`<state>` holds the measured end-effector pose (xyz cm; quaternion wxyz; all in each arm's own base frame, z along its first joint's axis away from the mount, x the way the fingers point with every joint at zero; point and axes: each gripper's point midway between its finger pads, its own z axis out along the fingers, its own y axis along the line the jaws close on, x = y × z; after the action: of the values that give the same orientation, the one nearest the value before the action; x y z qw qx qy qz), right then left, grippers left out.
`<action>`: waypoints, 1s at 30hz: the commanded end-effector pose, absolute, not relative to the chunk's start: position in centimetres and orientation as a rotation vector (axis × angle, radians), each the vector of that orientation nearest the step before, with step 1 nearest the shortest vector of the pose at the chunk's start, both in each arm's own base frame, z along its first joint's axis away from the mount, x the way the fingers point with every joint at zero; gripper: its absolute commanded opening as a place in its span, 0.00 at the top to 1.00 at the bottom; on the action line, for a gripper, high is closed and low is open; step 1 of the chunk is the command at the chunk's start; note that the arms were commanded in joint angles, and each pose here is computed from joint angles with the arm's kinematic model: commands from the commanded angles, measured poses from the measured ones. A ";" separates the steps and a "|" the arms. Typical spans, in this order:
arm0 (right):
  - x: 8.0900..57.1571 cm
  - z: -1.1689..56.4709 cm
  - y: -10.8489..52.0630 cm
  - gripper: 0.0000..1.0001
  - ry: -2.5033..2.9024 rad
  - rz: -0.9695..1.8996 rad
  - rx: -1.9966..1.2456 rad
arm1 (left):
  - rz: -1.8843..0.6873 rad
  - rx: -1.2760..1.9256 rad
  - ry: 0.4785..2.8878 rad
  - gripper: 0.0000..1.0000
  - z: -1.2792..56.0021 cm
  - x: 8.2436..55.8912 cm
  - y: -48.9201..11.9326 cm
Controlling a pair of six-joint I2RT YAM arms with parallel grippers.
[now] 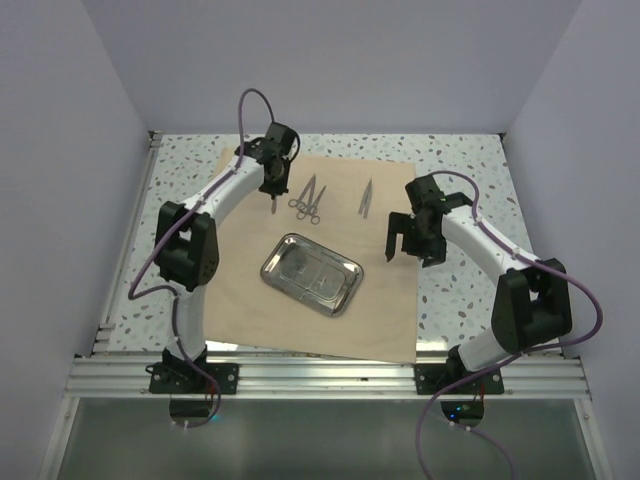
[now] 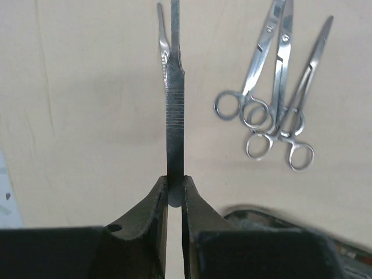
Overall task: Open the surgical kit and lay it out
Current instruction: Place the medical item in the surgical kit, then pick up the medical item from the container.
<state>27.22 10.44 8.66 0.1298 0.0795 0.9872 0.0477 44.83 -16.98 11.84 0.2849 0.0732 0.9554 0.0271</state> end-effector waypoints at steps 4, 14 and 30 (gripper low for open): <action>27.9 9.6 10.3 0.04 2.849 0.113 0.230 | 0.111 0.209 2.540 1.00 7.6 49.8 -15.8; 28.1 9.8 10.3 0.04 2.845 0.113 0.235 | 0.124 0.179 2.577 0.50 6.2 50.2 -14.9; 27.6 8.5 11.1 0.04 2.846 0.192 0.210 | -0.290 0.472 2.619 0.56 10.4 29.9 -22.5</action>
<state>27.25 10.51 8.25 0.1277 0.0795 0.9874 0.0488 32.21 -21.09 10.97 0.2519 0.1891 0.9480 -0.0463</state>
